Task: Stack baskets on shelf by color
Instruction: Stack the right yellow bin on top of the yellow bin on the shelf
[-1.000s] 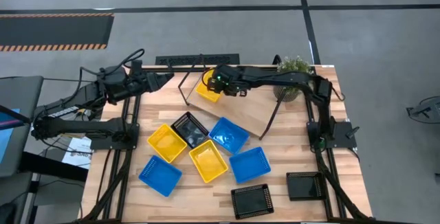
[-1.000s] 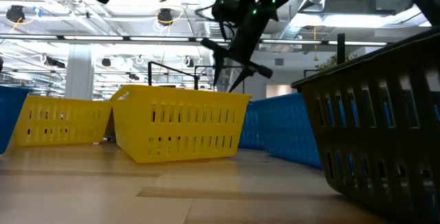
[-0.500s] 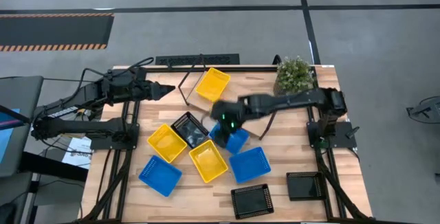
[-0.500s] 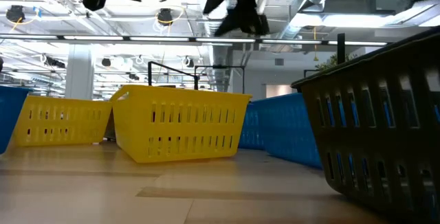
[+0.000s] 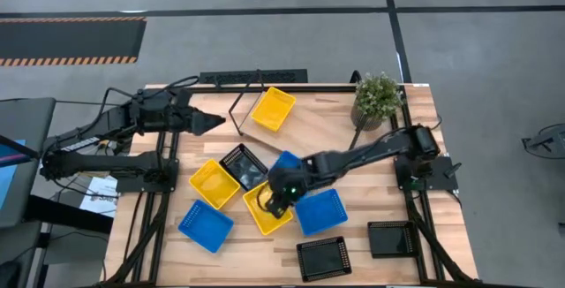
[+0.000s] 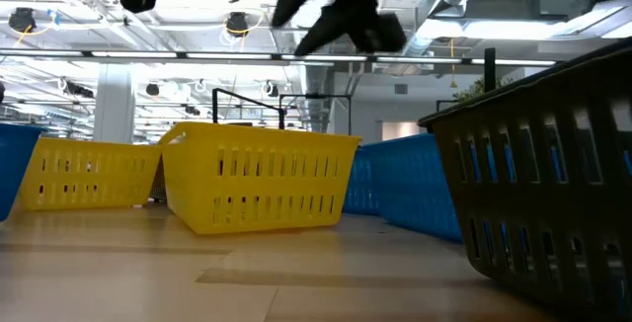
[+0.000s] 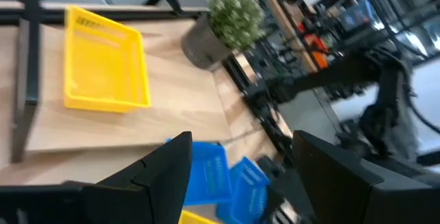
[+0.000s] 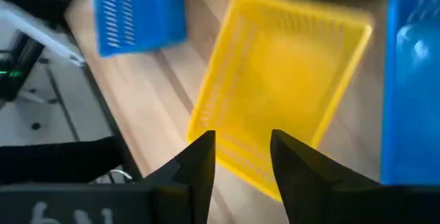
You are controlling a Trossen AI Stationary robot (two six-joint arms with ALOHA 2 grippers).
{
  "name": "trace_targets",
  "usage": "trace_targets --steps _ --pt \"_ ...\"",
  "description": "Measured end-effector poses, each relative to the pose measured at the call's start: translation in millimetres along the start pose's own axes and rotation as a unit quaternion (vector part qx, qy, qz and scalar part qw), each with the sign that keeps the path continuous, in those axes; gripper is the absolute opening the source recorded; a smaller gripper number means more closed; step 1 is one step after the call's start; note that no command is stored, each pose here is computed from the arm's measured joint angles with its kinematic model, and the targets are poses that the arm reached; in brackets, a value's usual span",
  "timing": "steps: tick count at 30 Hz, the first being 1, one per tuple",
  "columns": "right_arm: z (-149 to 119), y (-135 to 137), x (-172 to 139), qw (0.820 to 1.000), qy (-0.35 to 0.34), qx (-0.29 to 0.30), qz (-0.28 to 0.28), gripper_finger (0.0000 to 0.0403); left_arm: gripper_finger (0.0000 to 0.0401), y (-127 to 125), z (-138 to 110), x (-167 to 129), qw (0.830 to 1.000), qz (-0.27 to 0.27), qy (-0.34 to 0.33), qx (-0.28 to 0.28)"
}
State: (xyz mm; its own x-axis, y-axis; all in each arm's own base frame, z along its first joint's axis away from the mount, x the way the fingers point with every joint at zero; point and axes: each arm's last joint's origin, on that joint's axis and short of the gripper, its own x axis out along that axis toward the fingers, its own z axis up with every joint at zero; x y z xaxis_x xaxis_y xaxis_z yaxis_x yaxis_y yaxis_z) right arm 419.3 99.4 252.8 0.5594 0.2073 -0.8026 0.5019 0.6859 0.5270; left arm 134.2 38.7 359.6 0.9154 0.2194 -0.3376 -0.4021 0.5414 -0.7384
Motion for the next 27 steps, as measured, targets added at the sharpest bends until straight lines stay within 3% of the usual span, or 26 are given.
trace_targets --steps 6,11,18,27 --pt "-19.3 -2.4 31.5 0.998 0.034 0.047 -0.038 0.0151 0.0238 -0.8 -1.4 -3.1 1.000 -0.017 0.016 0.008" --pt "-24.5 -10.9 46.9 0.994 0.052 0.061 -0.070 0.0177 0.0238 -1.0 -1.2 -4.7 1.000 -0.019 0.013 0.008" --pt "-18.8 -15.3 46.2 0.994 0.050 0.068 -0.075 0.0213 0.0238 -1.1 -1.0 -4.7 1.000 -0.019 0.011 -0.001" --pt "-10.3 -17.7 32.3 0.995 0.046 0.048 -0.076 0.0201 0.0238 -0.4 -0.2 -4.5 1.000 -0.007 -0.002 -0.010"
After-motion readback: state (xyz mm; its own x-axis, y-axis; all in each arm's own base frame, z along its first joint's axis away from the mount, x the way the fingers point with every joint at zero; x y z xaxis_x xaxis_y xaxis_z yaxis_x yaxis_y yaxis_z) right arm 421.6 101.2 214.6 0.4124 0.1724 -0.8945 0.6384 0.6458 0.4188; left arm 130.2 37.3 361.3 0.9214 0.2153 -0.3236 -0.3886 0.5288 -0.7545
